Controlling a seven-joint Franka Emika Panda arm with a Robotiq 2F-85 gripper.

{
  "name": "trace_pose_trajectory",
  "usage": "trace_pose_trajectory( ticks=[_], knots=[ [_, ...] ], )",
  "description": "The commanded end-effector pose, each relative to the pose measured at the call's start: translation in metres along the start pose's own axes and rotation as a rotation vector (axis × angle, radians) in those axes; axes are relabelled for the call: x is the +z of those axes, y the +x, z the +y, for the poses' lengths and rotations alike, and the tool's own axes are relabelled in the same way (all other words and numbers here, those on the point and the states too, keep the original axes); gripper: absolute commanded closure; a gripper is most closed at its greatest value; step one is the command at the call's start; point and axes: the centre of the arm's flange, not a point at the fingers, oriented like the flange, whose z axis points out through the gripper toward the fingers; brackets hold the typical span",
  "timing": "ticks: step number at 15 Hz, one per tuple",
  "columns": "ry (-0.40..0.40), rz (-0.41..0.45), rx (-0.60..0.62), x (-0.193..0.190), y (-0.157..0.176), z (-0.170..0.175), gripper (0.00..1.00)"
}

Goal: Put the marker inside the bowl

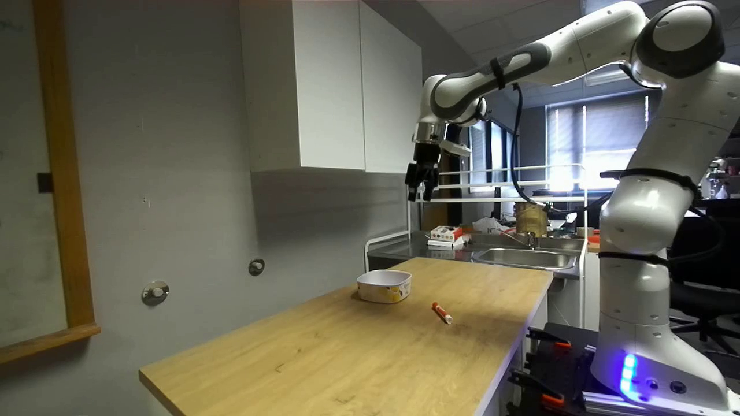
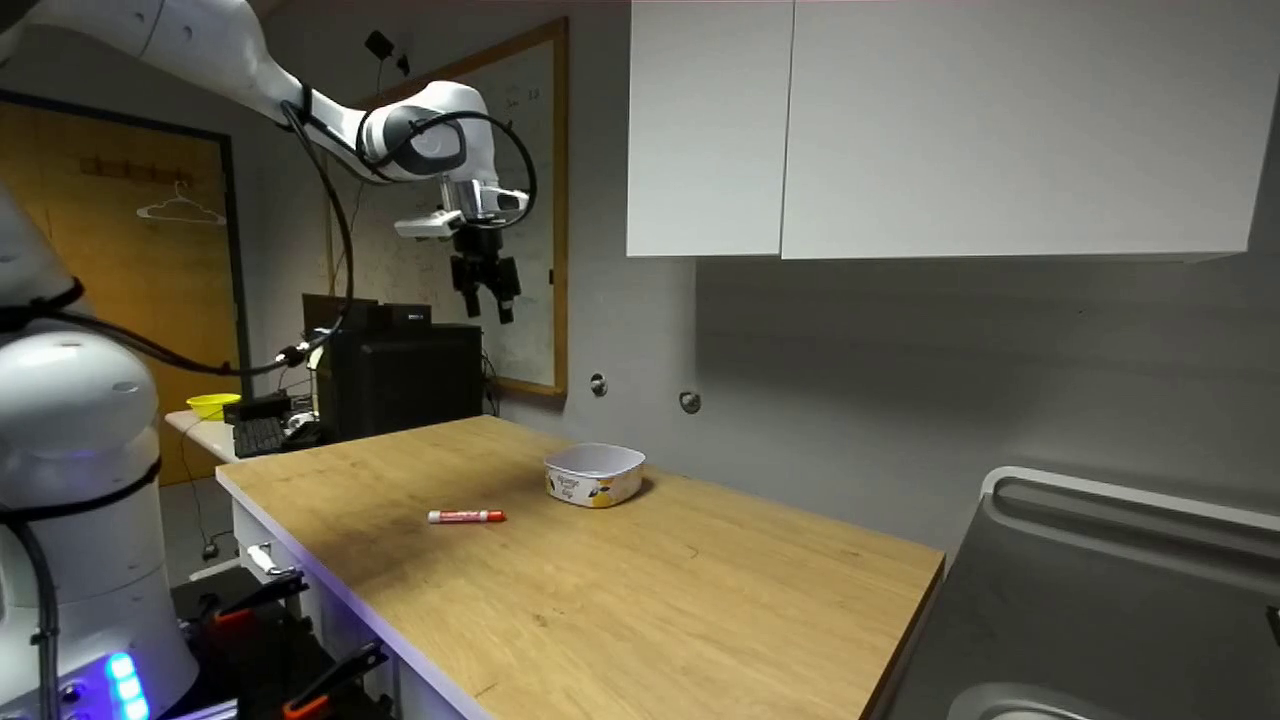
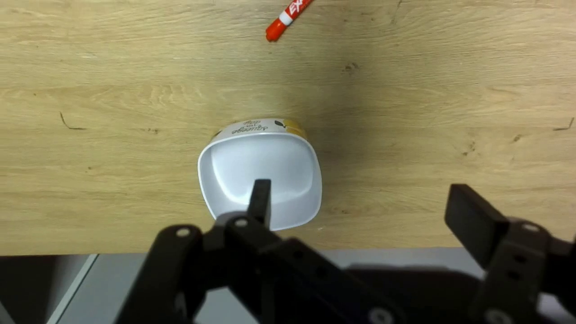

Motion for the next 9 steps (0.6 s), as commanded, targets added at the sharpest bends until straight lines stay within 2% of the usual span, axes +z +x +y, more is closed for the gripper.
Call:
trace_pose_trajectory(
  ticks=[1,5,9],
  knots=[
    [-0.03,-0.062,0.029,0.038,0.026,0.02,0.0],
    [-0.067,-0.192,0.059,0.094,0.037,0.041,0.0],
    [-0.109,-0.315,0.067,0.139,0.027,0.056,0.0]
  ],
)
